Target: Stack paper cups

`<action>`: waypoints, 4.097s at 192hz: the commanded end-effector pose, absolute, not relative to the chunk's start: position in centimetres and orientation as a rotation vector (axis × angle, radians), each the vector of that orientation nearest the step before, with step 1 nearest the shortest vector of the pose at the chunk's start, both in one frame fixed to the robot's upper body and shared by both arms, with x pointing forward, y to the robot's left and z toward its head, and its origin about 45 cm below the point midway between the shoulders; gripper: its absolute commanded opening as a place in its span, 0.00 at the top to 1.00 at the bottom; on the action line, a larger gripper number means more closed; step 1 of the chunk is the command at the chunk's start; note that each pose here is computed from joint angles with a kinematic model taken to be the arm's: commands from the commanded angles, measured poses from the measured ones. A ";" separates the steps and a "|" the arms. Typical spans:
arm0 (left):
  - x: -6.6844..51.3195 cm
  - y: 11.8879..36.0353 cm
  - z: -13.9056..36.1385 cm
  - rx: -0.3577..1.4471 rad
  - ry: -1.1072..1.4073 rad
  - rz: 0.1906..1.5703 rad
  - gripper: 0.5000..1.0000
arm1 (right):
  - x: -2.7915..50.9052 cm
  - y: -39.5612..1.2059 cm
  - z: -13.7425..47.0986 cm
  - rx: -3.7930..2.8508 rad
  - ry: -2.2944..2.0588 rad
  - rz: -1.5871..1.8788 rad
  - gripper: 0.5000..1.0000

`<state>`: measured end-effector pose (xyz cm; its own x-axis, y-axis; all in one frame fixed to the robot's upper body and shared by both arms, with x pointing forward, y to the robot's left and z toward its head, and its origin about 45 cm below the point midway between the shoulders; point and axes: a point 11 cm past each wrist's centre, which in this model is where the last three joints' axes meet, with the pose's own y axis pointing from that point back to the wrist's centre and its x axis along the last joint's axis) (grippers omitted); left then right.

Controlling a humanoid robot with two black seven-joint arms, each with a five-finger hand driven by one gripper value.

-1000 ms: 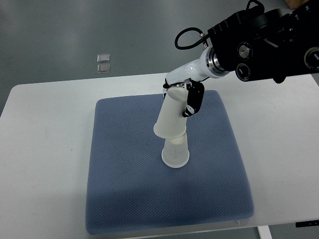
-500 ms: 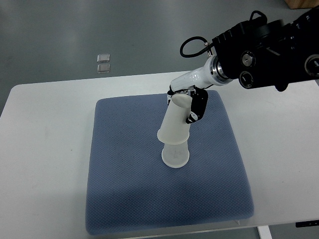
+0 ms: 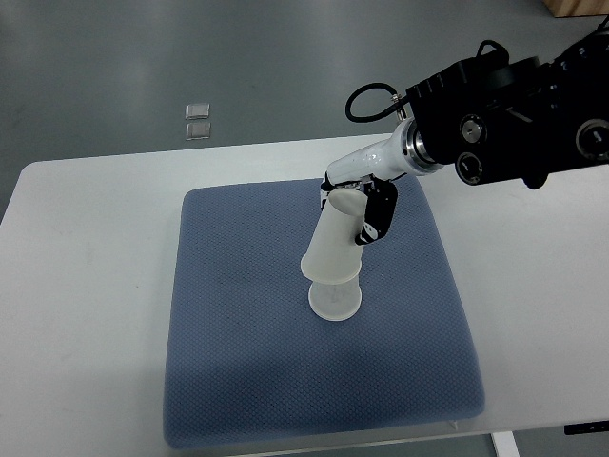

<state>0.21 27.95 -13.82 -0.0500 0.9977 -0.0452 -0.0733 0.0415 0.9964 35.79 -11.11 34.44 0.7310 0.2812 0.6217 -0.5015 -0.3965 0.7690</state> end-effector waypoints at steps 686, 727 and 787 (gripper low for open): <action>0.1 27.8 -13.8 1.102 1.212 1.242 0.00 | 47.3 -19.9 34.4 2.176 -1.352 0.416 0.20; 0.1 27.9 -13.8 1.104 1.211 1.243 0.00 | 48.8 -22.5 34.2 2.354 -1.794 -0.012 0.20; 0.2 27.9 -13.8 1.101 1.213 1.245 0.00 | 47.9 -22.9 29.3 2.582 -2.040 -0.649 0.17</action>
<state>0.14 27.89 -13.82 -0.0459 0.9979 -0.0458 -0.0716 0.0425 0.9965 48.67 -23.34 31.72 0.1810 -0.9420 -0.2826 -0.9747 -0.2101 0.0758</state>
